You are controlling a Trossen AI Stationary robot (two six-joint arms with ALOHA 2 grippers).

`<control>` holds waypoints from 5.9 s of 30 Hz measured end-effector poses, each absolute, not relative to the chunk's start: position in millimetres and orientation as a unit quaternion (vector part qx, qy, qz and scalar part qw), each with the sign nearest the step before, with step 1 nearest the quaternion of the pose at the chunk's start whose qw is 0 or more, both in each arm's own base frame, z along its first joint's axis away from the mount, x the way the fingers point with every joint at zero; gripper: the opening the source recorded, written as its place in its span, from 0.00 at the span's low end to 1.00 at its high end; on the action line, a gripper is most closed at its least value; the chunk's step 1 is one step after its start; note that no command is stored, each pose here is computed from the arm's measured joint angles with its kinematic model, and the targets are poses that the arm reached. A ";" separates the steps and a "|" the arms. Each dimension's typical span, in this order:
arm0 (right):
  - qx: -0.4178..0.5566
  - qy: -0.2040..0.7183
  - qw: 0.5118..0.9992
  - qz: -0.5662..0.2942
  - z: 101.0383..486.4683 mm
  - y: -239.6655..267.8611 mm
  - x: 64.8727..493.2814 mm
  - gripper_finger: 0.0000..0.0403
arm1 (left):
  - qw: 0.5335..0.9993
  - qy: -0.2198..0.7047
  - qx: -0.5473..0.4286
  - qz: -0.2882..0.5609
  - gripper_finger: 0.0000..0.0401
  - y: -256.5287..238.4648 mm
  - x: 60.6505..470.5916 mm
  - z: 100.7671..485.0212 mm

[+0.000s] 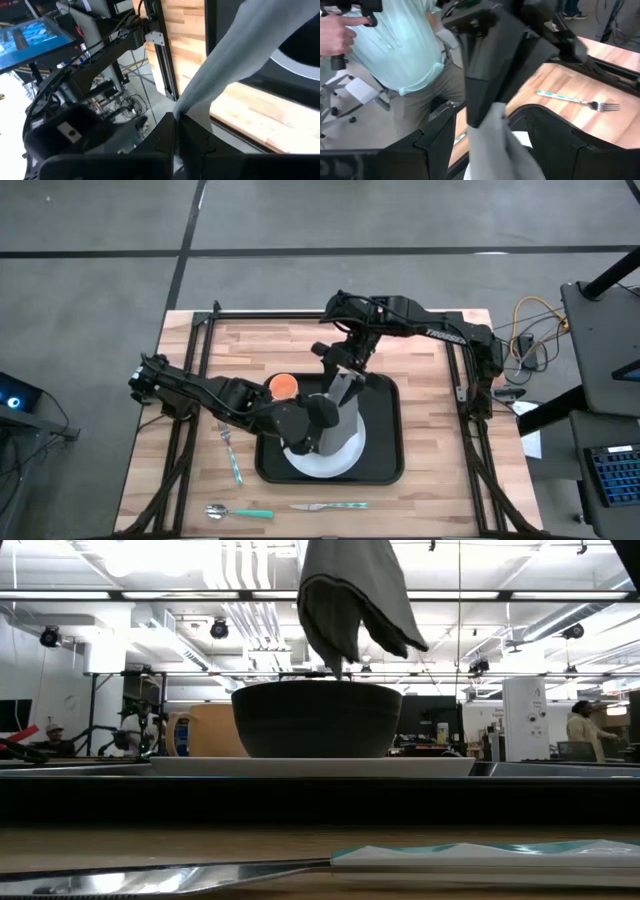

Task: Set up tray
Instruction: Put the gray napkin on the black serving tray to the right of the white plate

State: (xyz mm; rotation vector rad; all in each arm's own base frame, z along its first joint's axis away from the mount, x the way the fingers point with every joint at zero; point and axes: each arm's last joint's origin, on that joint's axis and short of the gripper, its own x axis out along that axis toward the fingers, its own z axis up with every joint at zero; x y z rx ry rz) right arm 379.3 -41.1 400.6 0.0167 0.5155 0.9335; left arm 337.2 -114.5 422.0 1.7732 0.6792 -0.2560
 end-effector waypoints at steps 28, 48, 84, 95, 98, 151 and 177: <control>-0.033 0.333 0.848 0.411 374.1 -49.2 370.9 0.43 | 0.574 0.288 0.759 -0.110 0.00 -117.8 334.1 423.3; -0.046 0.355 0.859 0.366 405.0 -44.8 335.5 0.02 | 0.654 0.290 0.698 -0.033 0.17 -104.4 307.0 452.8; 0.186 0.391 0.847 0.307 319.4 115.1 248.4 0.02 | 0.711 0.341 0.609 0.085 0.28 -65.1 219.3 450.7; 0.249 0.393 0.836 0.290 269.0 90.0 222.0 0.02 | 0.711 0.341 0.608 0.087 0.28 -64.3 217.8 451.4; 0.260 0.382 0.845 0.269 262.0 72.6 211.2 0.02 | 0.713 0.340 0.607 0.088 0.28 -64.1 217.4 451.7; 0.163 0.424 0.883 0.117 231.7 -112.5 220.9 0.42 | 0.732 0.338 0.584 0.098 0.28 -64.4 217.9 451.3; 0.234 0.393 0.876 0.151 175.9 -12.6 247.9 0.40 | 0.734 0.338 0.580 0.100 0.28 -64.3 218.1 451.1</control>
